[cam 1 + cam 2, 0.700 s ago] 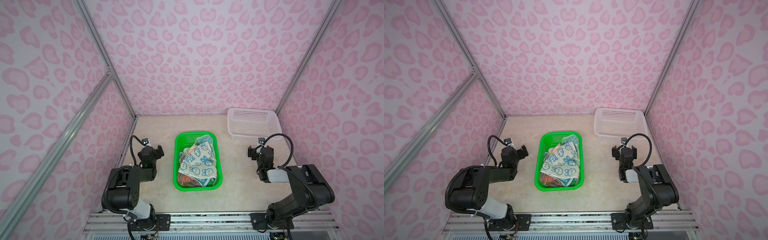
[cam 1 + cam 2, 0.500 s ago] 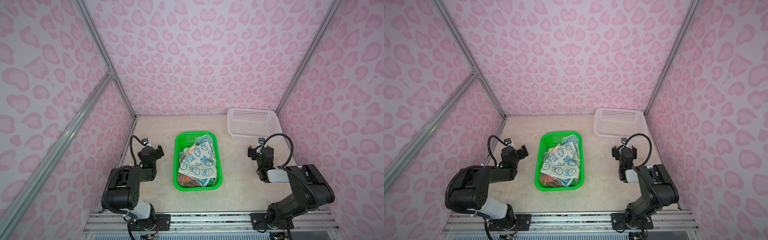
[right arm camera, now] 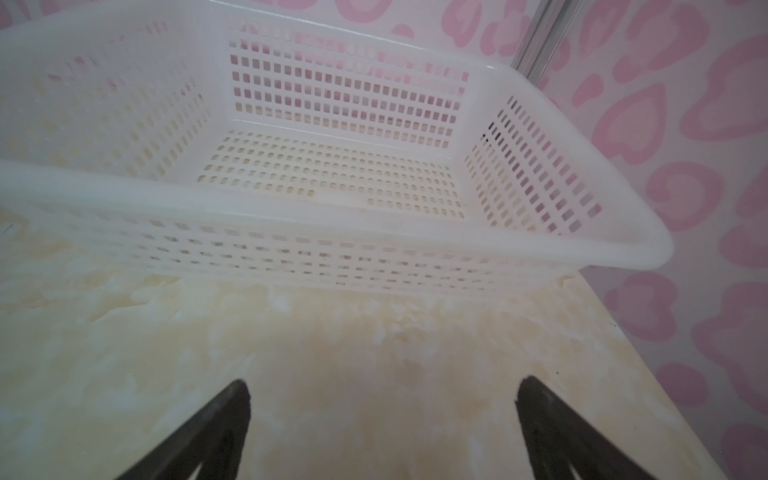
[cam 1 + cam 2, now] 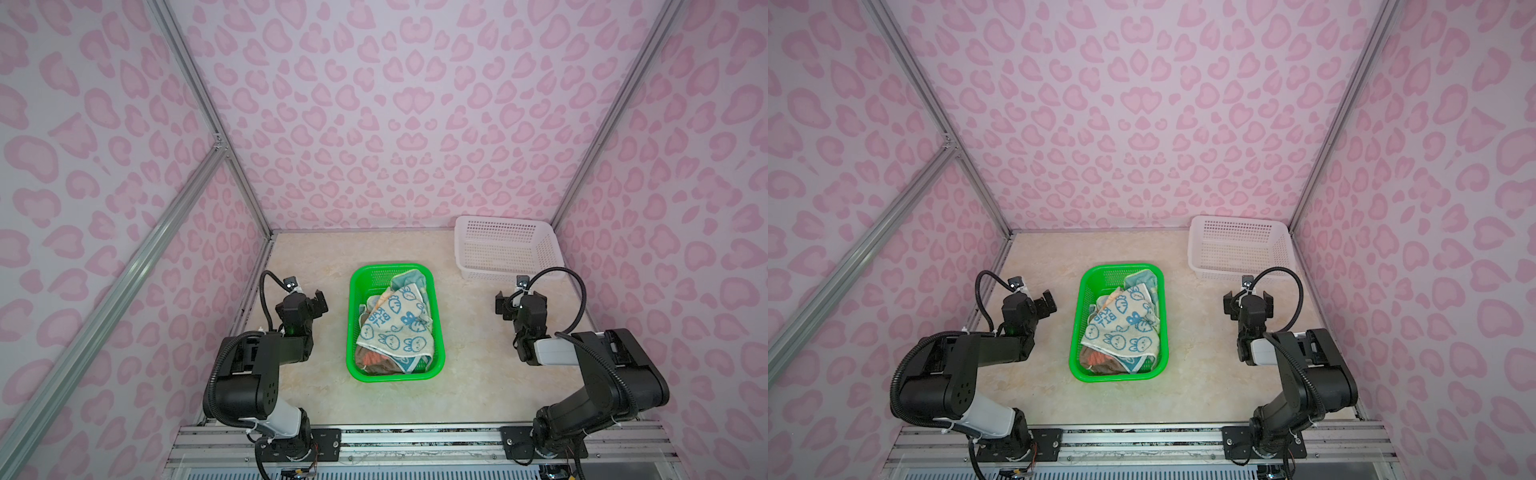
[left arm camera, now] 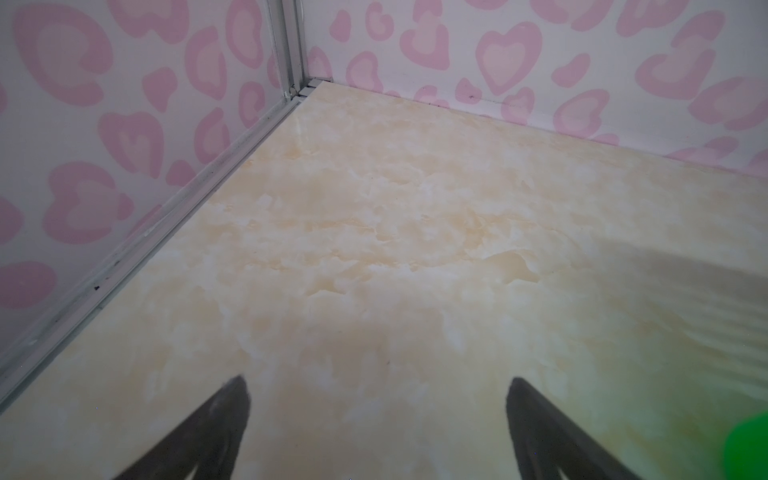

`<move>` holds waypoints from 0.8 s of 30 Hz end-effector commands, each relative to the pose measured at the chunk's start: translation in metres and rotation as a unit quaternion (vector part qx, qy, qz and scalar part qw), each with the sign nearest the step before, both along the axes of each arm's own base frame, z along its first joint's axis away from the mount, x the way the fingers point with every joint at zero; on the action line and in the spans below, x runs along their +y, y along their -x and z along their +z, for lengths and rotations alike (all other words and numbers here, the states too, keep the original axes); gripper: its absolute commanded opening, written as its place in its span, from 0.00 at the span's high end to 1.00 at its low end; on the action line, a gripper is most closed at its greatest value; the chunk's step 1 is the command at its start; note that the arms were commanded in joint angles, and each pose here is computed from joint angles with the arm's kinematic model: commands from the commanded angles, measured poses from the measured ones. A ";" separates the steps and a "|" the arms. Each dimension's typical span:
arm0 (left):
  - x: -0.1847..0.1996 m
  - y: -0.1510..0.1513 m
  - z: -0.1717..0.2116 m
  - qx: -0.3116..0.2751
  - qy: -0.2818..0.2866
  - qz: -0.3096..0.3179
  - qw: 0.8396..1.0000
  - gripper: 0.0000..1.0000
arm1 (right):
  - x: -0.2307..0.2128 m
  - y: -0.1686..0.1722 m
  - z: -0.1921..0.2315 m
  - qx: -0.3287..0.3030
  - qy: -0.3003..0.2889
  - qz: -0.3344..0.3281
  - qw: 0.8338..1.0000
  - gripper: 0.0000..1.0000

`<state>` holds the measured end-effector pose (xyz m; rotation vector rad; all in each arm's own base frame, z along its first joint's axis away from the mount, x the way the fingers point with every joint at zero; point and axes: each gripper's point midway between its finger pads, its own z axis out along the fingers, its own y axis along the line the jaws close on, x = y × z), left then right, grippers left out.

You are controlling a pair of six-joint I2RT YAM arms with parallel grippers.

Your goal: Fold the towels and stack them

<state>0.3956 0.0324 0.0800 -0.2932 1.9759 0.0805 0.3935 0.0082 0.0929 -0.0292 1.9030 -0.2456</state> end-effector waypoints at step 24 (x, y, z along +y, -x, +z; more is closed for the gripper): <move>0.005 0.021 0.053 -0.016 0.025 0.035 0.999 0.02 | 0.014 0.010 0.013 -0.040 0.029 0.019 0.999 0.00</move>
